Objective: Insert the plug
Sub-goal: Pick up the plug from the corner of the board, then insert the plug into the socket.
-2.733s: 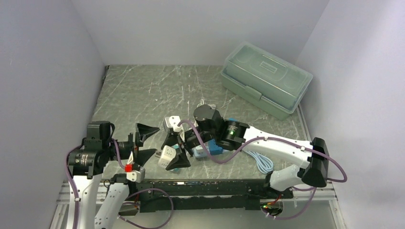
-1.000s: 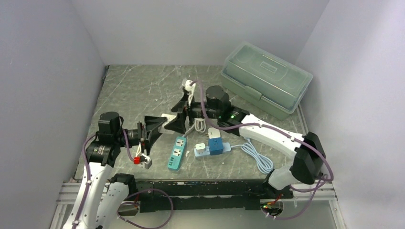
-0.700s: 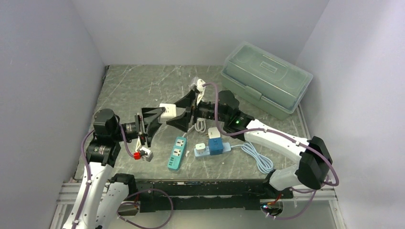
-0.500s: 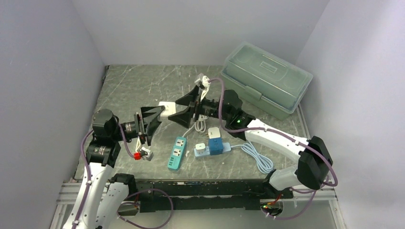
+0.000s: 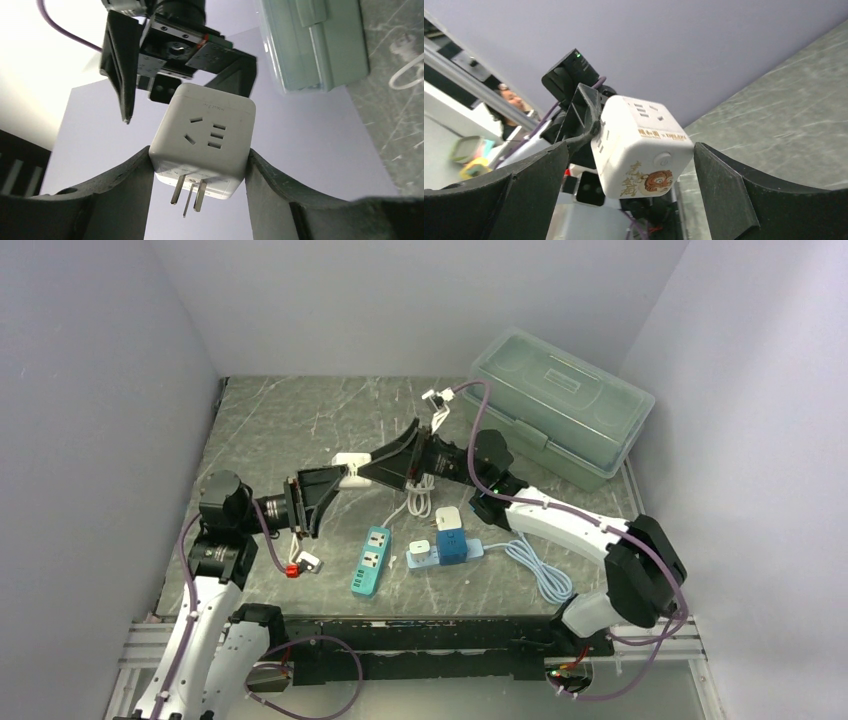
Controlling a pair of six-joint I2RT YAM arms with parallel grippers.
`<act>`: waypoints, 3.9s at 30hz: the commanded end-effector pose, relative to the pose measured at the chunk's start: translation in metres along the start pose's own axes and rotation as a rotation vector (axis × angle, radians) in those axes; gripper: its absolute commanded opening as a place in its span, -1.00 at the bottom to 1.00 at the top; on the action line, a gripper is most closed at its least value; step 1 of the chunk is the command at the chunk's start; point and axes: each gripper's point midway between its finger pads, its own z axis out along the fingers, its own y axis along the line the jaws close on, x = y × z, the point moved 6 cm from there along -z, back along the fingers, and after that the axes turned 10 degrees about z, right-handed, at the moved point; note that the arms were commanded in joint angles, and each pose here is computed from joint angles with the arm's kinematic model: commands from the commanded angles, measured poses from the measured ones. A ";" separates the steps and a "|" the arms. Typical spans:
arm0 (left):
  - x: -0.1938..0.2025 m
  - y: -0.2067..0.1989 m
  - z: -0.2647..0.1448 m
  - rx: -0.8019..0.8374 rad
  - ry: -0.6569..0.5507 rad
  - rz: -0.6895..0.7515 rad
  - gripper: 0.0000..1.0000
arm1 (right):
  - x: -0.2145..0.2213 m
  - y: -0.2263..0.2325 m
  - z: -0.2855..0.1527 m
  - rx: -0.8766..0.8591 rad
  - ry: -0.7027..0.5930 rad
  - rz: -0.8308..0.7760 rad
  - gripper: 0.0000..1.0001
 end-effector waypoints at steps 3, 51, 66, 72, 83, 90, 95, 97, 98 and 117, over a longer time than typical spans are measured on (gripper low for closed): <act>0.012 0.035 0.000 -0.071 0.005 0.235 -1.00 | 0.002 0.011 0.006 -0.141 0.029 0.151 0.99; -0.004 0.010 -0.001 0.073 0.066 -1.023 0.99 | -0.008 0.027 0.020 -0.070 0.144 -0.170 -0.85; 0.004 0.018 0.000 0.026 0.130 -0.942 -1.00 | 0.010 0.016 0.041 0.058 0.124 -0.178 -0.36; -0.007 0.019 0.000 0.024 0.076 -0.875 -1.00 | 0.012 0.013 0.045 0.053 0.113 -0.132 0.99; -0.005 0.012 -0.001 0.045 0.101 -0.871 -1.00 | 0.021 0.013 0.042 0.038 0.145 -0.124 0.62; 0.004 0.002 0.002 0.062 0.138 -0.912 -0.93 | 0.027 0.002 0.044 0.075 0.218 -0.123 -0.76; 0.004 -0.016 0.002 0.111 0.181 -1.018 0.99 | 0.020 -0.006 0.034 0.190 0.247 -0.221 -1.00; 0.005 -0.030 0.001 0.150 0.240 -1.150 0.99 | 0.015 -0.015 0.024 0.296 0.277 -0.304 -1.00; 0.005 -0.038 0.000 0.181 0.276 -1.219 0.99 | 0.014 -0.020 0.016 0.346 0.304 -0.342 -1.00; 0.036 -0.115 -0.045 0.221 0.756 -1.749 0.99 | 0.028 -0.060 -0.034 0.712 0.498 -0.526 -1.00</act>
